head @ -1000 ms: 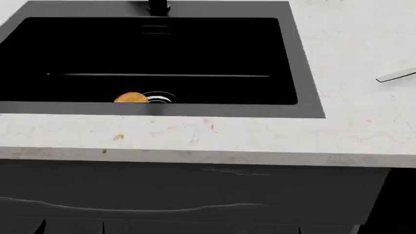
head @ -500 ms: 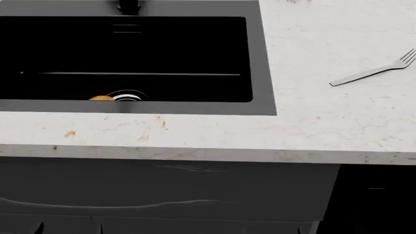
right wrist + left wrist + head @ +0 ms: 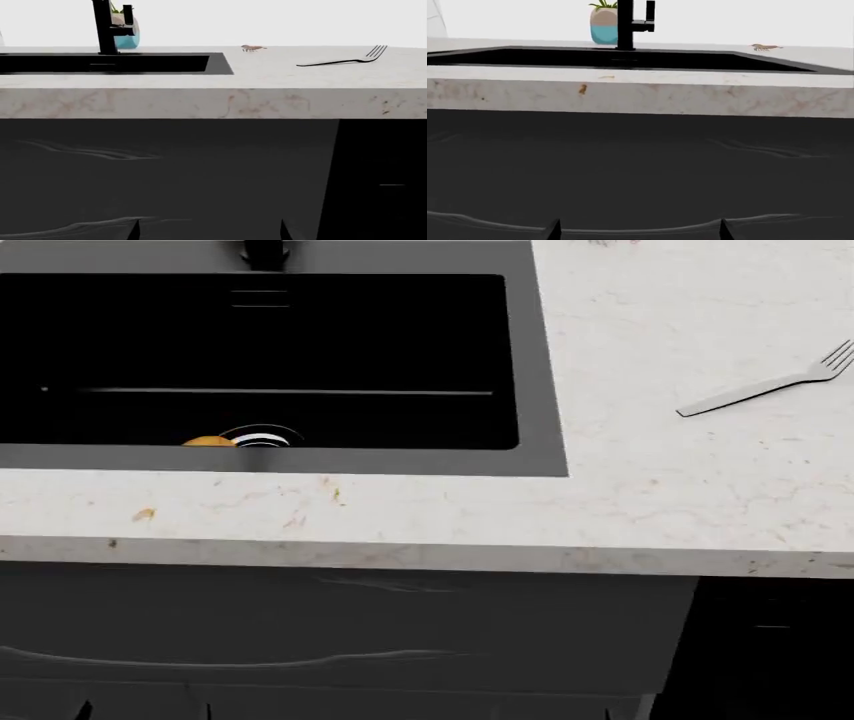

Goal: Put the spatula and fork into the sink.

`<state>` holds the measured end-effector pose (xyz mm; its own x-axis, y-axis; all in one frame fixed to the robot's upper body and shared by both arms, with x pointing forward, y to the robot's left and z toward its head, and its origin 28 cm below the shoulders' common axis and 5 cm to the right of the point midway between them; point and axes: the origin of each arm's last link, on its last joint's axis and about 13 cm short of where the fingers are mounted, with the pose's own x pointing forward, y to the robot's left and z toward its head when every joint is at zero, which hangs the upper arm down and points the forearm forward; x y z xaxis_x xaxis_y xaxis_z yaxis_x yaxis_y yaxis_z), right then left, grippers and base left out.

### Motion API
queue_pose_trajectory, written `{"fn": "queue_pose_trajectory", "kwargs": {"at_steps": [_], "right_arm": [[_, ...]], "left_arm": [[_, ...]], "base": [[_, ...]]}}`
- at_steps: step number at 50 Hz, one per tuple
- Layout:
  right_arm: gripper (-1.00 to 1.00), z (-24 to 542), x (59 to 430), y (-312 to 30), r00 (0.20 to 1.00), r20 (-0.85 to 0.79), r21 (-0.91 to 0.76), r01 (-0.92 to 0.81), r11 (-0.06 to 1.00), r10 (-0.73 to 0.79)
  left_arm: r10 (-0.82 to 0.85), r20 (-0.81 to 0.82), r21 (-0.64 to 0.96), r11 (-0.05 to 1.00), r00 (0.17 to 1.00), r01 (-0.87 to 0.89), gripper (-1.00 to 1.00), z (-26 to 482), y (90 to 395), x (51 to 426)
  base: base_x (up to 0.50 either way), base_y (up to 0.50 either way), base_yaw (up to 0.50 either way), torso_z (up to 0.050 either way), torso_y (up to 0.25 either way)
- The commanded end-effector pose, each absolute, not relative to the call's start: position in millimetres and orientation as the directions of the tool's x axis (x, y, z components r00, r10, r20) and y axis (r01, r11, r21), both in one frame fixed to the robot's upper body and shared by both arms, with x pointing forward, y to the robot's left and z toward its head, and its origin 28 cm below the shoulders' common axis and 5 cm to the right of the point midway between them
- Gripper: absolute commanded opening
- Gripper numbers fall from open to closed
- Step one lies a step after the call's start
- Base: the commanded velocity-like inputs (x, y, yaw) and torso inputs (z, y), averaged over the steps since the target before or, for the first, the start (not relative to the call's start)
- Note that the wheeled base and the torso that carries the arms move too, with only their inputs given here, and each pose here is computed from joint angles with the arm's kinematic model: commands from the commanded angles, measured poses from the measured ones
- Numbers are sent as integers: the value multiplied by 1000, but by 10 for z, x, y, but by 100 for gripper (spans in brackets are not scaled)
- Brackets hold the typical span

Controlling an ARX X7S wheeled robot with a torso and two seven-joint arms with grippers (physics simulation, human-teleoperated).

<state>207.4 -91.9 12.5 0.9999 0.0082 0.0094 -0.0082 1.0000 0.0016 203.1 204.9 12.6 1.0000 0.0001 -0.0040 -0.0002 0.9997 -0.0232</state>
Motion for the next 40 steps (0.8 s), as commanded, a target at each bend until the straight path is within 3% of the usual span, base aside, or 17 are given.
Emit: {"fn": "queue_pose_trajectory", "kwargs": {"at_steps": [1, 19, 25, 40], "right_arm": [[100, 111, 2106, -913, 1000, 12, -5, -1, 1000, 2], [100, 457, 2071, -936, 988, 154, -17, 9, 1000, -7], [100, 665, 2071, -935, 978, 208, -21, 7, 1000, -2], [100, 1268, 2101, -960, 965, 259, -60, -34, 998, 49]], "left_arm": [[4, -8, -20, 1000, 1000, -4, 100, 145, 2059, 2061], [-2, 132, -17, 1000, 991, 5, 100, 564, 2083, 2016], [34, 61, 0, 999, 998, -34, 100, 763, 2095, 2036], [-10, 62, -4, 1000, 998, 11, 100, 1420, 2143, 2136]], "base": [[0, 0, 0, 0, 0], [0, 0, 0, 0, 0], [0, 0, 0, 0, 0], [0, 0, 0, 0, 0]]}}
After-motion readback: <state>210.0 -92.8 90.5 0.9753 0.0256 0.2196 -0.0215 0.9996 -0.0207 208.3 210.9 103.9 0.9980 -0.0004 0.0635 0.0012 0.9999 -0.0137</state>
